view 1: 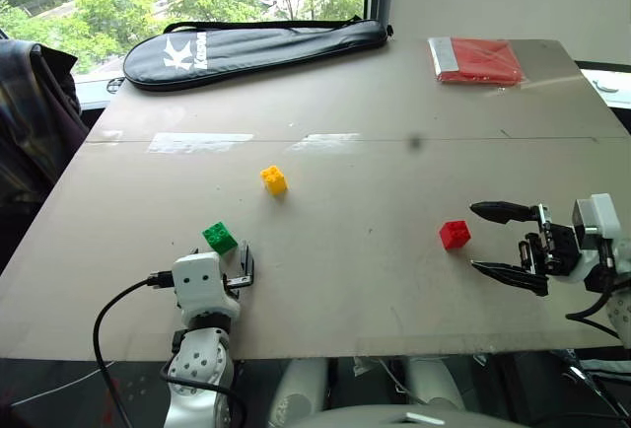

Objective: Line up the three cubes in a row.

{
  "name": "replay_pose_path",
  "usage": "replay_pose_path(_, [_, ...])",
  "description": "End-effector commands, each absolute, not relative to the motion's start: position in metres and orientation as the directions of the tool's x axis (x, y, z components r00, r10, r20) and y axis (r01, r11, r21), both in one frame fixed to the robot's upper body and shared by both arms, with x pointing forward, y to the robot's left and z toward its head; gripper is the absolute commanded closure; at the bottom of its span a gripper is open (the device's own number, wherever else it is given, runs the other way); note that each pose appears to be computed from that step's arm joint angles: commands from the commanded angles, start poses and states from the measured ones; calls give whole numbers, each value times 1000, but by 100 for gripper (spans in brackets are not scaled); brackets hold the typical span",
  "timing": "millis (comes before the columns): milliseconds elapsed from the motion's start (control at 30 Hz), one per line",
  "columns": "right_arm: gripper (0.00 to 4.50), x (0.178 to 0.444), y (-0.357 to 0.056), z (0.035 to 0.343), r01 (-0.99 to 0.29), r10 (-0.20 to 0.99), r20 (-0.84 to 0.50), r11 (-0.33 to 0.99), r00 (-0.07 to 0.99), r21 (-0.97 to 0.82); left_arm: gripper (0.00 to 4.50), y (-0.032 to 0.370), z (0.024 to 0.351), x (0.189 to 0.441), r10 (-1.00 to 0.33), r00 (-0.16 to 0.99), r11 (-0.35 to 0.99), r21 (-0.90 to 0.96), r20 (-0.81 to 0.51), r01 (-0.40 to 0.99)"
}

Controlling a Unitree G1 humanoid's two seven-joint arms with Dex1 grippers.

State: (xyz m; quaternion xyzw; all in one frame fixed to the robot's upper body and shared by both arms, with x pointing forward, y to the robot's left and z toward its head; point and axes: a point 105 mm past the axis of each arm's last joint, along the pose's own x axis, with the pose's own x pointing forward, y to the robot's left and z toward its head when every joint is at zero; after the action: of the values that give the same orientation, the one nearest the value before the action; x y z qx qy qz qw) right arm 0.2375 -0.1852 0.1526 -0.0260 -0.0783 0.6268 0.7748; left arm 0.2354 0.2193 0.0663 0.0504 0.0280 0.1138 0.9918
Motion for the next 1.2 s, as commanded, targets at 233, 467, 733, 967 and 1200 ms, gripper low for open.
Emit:
replay_pose_path(233, [6, 230, -183, 164, -964, 992, 63, 124, 113, -234, 27, 212, 66, 248, 251, 966, 964, 108, -64, -243])
replay_pose_path(467, [6, 233, -188, 161, -945, 994, 11, 106, 108, -308, 27, 209, 70, 252, 252, 965, 965, 96, -71, -245])
replay_pose_path(733, [0, 232, -193, 157, -946, 993, 5, 118, 122, -302, 294, 217, 62, 243, 290, 949, 956, 88, -119, -281])
replay_pose_path(967, [0, 231, -198, 156, -943, 988, 13, 154, 157, -295, 294, 218, 65, 249, 229, 968, 973, 53, -103, -225])
replay_pose_path(1200, [0, 229, -205, 155, -938, 974, 42, 227, 224, -261, 294, 151, 100, 276, -491, 870, 866, 132, 45, 482])
